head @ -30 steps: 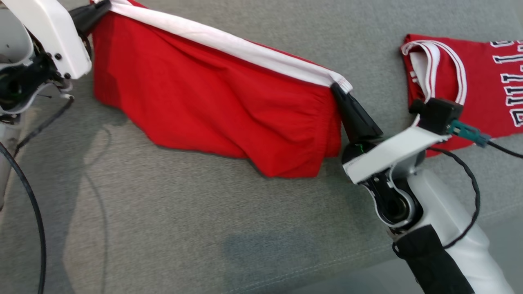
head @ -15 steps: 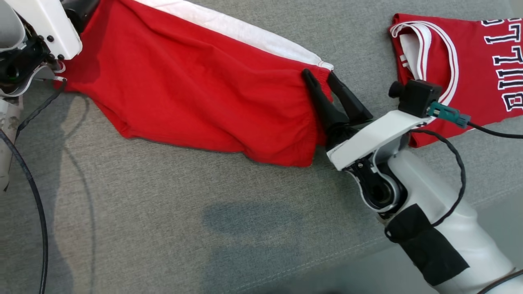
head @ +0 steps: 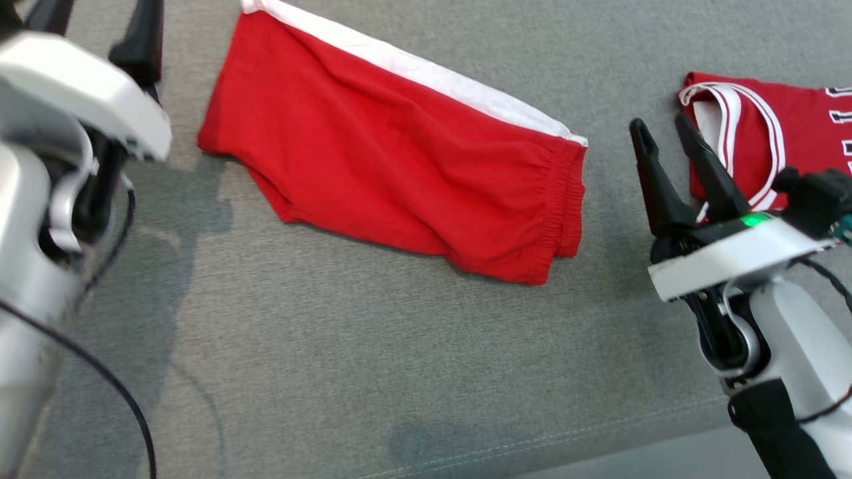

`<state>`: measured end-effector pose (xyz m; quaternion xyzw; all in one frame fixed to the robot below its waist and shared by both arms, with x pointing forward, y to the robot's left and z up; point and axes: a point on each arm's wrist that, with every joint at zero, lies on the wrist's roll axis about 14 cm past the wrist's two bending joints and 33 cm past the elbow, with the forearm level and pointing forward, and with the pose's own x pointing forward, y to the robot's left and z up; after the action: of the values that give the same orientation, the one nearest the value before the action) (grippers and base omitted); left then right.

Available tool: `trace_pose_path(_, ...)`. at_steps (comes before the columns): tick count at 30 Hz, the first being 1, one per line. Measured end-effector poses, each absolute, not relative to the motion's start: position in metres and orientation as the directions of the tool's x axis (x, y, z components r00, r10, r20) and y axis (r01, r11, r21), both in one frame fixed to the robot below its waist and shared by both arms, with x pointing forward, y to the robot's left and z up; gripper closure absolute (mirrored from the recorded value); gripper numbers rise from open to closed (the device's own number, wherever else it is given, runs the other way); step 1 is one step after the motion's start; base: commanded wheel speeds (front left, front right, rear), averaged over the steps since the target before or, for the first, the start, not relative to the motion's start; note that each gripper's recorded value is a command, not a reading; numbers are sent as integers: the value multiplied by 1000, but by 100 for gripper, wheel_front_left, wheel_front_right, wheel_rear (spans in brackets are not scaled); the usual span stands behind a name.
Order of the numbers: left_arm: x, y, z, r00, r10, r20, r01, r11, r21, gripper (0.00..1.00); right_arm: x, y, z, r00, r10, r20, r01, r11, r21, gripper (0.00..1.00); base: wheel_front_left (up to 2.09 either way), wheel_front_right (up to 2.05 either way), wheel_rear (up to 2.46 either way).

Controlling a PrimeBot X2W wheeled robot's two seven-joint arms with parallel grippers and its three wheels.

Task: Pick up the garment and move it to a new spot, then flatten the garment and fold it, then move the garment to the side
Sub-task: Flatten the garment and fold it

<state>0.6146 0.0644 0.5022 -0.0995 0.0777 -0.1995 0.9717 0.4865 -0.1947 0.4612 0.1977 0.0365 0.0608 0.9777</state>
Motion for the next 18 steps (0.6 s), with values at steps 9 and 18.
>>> trace_pose_path(9,524,117,499,981,-194,-31,186,969,-163,0,448,-193,473,996,86,6,-85,978,192,0,0,0,0)
trace_pose_path(18,465,138,490,991,-107,-79,99,990,-103,0,411,-193,476,999,35,5,-36,988,151,0,0,0,0)
